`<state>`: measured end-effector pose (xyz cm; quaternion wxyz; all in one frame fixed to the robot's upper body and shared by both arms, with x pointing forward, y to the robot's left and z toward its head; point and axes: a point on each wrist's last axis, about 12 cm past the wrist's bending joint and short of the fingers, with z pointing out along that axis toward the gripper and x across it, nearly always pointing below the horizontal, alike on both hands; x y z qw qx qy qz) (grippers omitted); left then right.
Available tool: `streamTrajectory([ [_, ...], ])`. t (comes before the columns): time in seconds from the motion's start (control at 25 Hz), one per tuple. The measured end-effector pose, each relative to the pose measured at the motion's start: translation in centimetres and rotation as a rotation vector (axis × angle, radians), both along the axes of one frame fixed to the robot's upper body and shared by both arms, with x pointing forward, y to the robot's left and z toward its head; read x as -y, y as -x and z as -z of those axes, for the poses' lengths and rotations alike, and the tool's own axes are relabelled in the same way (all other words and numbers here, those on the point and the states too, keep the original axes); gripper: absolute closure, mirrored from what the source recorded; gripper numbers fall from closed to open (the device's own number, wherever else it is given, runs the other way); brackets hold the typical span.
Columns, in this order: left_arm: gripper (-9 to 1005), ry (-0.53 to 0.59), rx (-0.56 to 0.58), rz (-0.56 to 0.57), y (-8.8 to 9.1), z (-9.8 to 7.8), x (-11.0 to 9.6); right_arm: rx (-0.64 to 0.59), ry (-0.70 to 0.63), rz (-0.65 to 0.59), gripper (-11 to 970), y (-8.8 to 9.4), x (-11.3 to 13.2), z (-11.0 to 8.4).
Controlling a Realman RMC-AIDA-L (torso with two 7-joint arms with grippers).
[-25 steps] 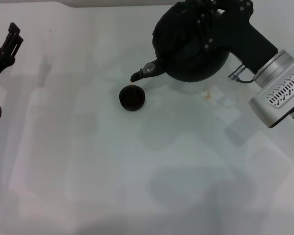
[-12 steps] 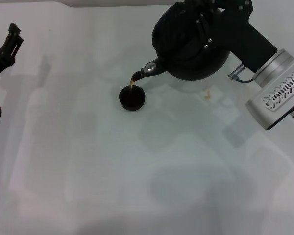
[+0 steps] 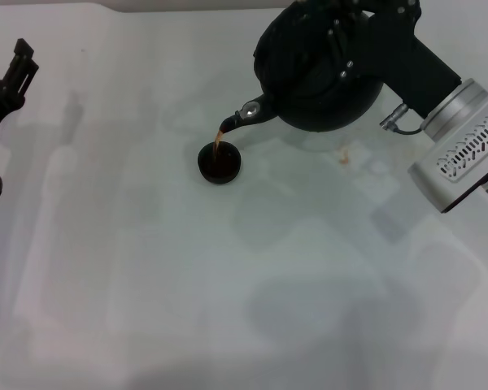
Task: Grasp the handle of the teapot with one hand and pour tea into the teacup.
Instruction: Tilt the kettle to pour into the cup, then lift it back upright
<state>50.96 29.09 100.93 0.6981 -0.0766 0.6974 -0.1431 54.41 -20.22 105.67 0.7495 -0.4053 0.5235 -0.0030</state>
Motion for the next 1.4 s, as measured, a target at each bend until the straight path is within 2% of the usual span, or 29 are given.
streamTrajectory([
  [0.84, 108, 0.0, -0.002, 0.007, -0.3, -0.1, 0.2, 0.004, 0.016, 0.014, 837, 0.0, 0.1, 0.1],
  [1.16, 108, 0.001, -0.002, 0.005, -0.3, -0.1, 0.1, -0.127, -0.102, 0.02, 839, 0.1, 0.7, 0.7],
  [1.24, 108, 0.0, -0.003, 0.007, -0.3, -0.1, 0.2, -0.19, -0.17, 0.044, 838, -0.2, 1.0, 0.9],
  [1.4, 108, 0.0, -0.01, 0.007, -0.3, 0.0, 0.2, -0.241, -0.25, 0.06, 838, -0.5, 1.3, 0.8],
])
